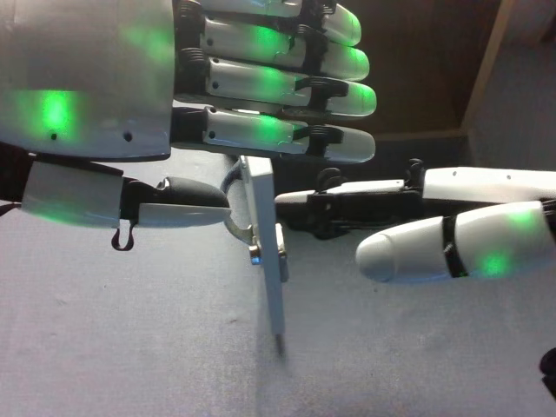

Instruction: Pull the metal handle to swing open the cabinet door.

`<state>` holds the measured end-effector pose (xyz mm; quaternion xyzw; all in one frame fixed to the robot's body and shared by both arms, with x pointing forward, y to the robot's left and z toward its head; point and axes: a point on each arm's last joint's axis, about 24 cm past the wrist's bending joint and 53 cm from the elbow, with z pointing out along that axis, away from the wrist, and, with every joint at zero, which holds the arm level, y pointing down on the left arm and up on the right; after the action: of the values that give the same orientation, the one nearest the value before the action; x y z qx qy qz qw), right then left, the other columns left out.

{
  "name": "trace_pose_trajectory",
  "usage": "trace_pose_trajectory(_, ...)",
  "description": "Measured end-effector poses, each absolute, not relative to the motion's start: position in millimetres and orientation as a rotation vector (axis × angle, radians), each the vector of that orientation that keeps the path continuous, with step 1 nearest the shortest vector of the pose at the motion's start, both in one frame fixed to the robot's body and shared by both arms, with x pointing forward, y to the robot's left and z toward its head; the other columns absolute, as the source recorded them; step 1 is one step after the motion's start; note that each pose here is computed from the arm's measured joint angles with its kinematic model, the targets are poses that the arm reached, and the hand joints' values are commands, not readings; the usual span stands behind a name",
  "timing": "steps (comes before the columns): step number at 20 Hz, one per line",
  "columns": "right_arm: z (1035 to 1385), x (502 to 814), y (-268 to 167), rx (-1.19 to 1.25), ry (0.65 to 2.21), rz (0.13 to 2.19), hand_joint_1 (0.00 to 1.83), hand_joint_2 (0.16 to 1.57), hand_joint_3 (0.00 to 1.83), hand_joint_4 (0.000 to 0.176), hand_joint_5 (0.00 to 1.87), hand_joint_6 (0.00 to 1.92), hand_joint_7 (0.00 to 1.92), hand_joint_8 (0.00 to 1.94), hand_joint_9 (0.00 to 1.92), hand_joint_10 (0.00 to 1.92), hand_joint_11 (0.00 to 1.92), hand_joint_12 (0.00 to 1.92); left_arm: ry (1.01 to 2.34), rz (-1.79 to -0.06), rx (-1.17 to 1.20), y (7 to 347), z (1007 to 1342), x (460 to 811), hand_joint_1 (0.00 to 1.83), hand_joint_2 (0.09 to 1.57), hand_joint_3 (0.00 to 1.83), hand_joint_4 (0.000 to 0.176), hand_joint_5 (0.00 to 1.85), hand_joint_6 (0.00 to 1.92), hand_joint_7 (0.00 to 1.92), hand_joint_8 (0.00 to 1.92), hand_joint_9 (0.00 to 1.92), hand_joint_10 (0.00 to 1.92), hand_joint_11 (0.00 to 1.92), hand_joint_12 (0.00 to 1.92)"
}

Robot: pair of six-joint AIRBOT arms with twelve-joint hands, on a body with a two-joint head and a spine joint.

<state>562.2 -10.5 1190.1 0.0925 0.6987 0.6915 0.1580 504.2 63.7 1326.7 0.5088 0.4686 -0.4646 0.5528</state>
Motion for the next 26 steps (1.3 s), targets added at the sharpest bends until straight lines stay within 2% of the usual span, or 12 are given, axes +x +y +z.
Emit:
trace_pose_trajectory(4,1182,561,5,0.241,2.011,1.955,0.00,1.57,0.09,0.000,0.11,0.00,0.13,0.00,0.13,0.00,0.00,0.46,1.108,-1.099,1.203,64,1327,504,0.00,1.57,0.14,0.000,0.19,0.00,0.19,0.00,0.19,0.00,0.00,0.50)
trace_pose_trajectory(26,1184,545,18,0.242,2.019,1.982,0.00,1.57,0.11,0.000,0.10,0.00,0.12,0.00,0.12,0.00,0.00,0.44,1.108,-1.099,1.203,64,1327,504,0.00,1.57,0.13,0.000,0.19,0.00,0.20,0.00,0.20,0.00,0.00,0.50)
